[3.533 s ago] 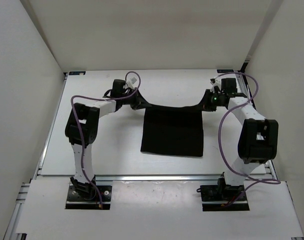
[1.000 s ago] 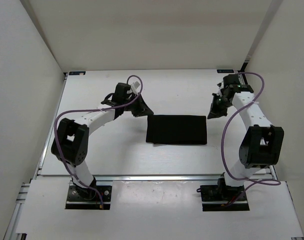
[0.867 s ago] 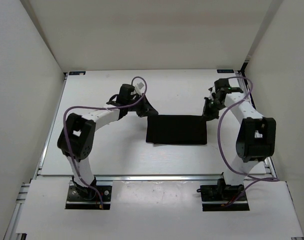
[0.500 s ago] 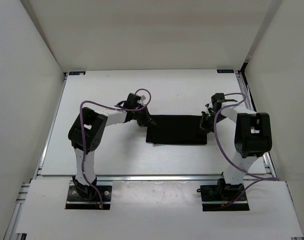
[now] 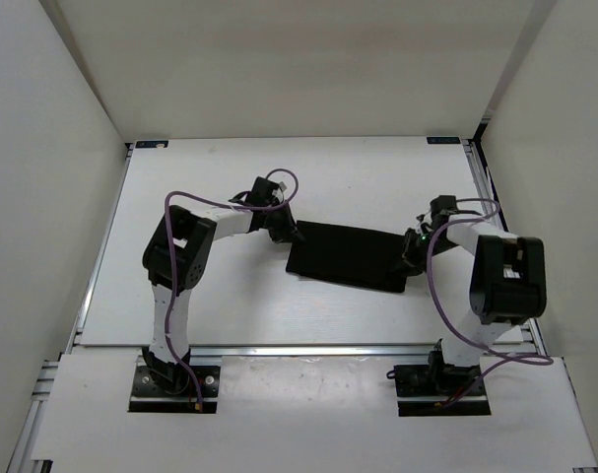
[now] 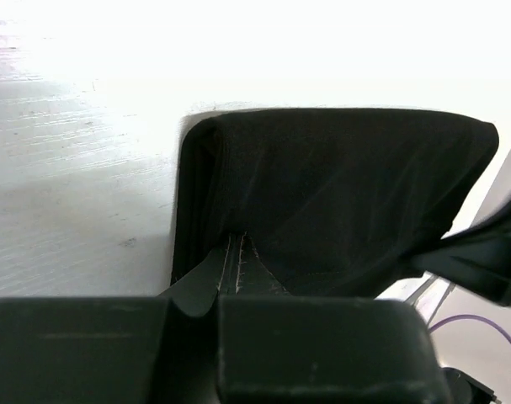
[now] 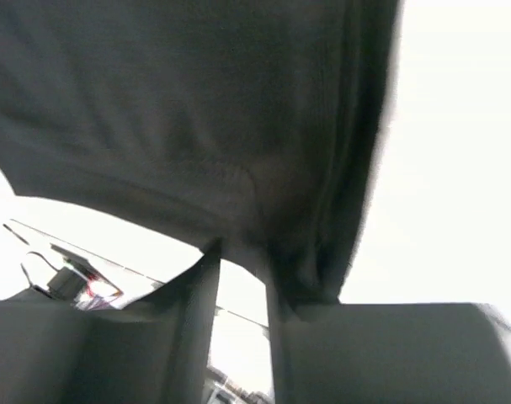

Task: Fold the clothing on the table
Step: Fold the skirt

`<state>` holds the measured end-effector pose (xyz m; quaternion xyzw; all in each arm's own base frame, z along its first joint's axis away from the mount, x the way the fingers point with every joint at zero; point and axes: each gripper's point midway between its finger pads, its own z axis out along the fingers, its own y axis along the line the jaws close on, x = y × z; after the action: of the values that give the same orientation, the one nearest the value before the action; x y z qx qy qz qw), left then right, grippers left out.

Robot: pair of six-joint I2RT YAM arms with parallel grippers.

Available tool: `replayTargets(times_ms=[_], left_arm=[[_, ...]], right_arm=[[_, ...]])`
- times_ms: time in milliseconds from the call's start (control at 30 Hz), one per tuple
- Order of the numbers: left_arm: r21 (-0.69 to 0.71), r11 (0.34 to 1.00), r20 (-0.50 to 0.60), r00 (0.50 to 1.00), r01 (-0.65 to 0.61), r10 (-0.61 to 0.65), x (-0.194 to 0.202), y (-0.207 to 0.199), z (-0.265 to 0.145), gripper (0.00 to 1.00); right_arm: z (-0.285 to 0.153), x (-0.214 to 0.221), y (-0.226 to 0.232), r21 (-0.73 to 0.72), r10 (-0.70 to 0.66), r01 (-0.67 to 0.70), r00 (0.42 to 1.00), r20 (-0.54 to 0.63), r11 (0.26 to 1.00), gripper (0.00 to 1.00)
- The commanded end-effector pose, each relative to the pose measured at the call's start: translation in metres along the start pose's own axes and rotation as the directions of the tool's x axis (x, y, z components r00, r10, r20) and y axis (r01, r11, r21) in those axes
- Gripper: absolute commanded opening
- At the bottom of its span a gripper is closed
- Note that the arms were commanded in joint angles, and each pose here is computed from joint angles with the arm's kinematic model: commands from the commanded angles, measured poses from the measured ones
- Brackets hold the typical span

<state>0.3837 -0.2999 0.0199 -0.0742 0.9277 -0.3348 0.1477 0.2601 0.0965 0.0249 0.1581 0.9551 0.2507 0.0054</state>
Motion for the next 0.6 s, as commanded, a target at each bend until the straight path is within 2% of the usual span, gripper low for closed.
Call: replayTargets(times_ms=[0, 33, 100, 267, 400, 567], left_arm=[[-0.003, 1.000, 0.057, 0.998, -0.026, 0.026, -0.018, -0.007, -0.019, 0.00], [0.019, 1.000, 0.064, 0.998, -0.021, 0.020, -0.022, -0.014, -0.027, 0.00], [0.060, 0.998, 0.084, 0.996, -0.018, 0.013, -0.029, -0.024, -0.042, 0.00], [0.105, 0.994, 0.114, 0.993, -0.017, 0.005, -0.032, -0.028, -0.076, 0.00], [0.055, 0.998, 0.120, 0.992, 0.040, -0.047, -0.025, 0.006, -0.081, 0.00], [-0.025, 0.998, 0.120, 0.991, 0.063, -0.060, -0.016, 0.043, -0.076, 0.00]], right_arm=[[-0.049, -0.043, 0.017, -0.068, -0.067, 0.085, 0.972, 0.227, 0.994, 0.36], [-0.063, -0.053, 0.018, -0.089, -0.057, 0.084, 0.960, 0.275, 0.992, 0.42], [-0.074, -0.060, 0.009, -0.086, -0.043, 0.072, 0.951, 0.306, 0.994, 0.47], [-0.055, -0.051, -0.021, -0.032, -0.014, 0.022, 0.973, 0.231, 0.999, 0.51], [-0.031, -0.041, -0.025, -0.036, -0.001, 0.008, 0.982, 0.187, 0.999, 0.52], [-0.017, -0.047, -0.018, -0.056, -0.017, 0.028, 0.982, 0.189, 0.998, 0.53]])
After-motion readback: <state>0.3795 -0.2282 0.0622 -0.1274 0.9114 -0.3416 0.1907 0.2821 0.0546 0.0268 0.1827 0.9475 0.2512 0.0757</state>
